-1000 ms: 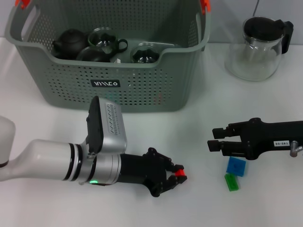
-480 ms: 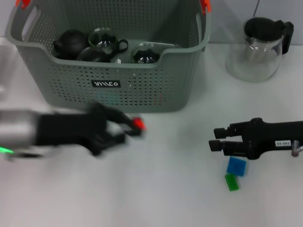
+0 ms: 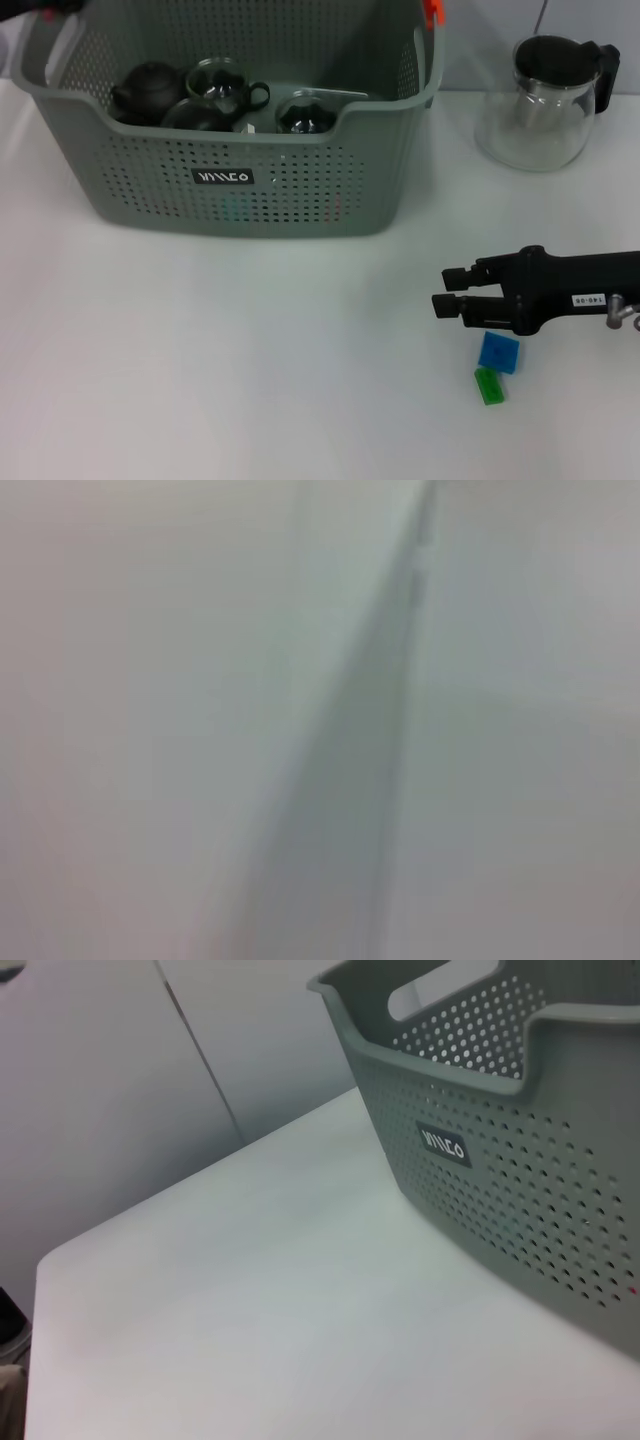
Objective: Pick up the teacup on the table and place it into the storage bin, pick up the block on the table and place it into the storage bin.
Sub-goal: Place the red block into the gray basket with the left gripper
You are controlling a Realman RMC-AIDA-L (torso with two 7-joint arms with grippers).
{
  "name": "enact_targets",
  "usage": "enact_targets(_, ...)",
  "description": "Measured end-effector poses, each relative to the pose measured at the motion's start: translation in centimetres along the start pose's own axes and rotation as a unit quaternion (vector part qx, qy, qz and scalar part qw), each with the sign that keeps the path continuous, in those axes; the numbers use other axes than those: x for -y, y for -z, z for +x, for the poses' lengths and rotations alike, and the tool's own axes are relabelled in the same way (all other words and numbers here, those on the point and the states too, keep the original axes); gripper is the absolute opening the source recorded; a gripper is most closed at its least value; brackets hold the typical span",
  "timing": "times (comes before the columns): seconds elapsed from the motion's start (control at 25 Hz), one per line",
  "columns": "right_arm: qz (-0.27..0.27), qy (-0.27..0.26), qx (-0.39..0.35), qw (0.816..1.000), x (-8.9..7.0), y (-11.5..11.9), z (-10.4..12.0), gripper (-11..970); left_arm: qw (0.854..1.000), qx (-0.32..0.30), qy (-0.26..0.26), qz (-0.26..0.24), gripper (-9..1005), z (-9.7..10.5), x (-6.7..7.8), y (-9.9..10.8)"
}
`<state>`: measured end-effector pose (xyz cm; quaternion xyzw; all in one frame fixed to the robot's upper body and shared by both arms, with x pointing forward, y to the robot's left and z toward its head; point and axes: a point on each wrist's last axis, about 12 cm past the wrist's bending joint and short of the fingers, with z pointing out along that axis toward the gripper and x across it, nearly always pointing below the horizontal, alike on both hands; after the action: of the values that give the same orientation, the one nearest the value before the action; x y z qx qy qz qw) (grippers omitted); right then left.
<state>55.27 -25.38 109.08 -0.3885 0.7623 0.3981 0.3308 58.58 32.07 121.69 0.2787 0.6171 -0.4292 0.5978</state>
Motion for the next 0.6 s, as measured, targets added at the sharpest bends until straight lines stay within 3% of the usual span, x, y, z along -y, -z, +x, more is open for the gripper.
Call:
enact_targets(0.12,-0.002,0.0,0.001,1.0,0.0,-0.1,-0.1,463,0.993,-0.086,0.006,-0.082,269,0.7,-2.5,-3.5)
enact_targets(0.24,-0.002,0.001,0.001,1.0,0.0,-0.1,-0.1,463,0.973,-0.177,-0.002,-0.151,284,2.3,-4.0,-6.2)
enact_targets(0.48,0.0,0.002,0.001,1.0,0.0,0.0,-0.1,466,0.936,-0.29,-0.014,-0.201,314,5.3,-4.5,-8.7)
enact_targets(0.6,0.002,0.002,0.0,1.0,0.1,0.0,-0.1,470,0.942,-0.278,-0.001,-0.19,329,4.9,-4.0,-8.7)
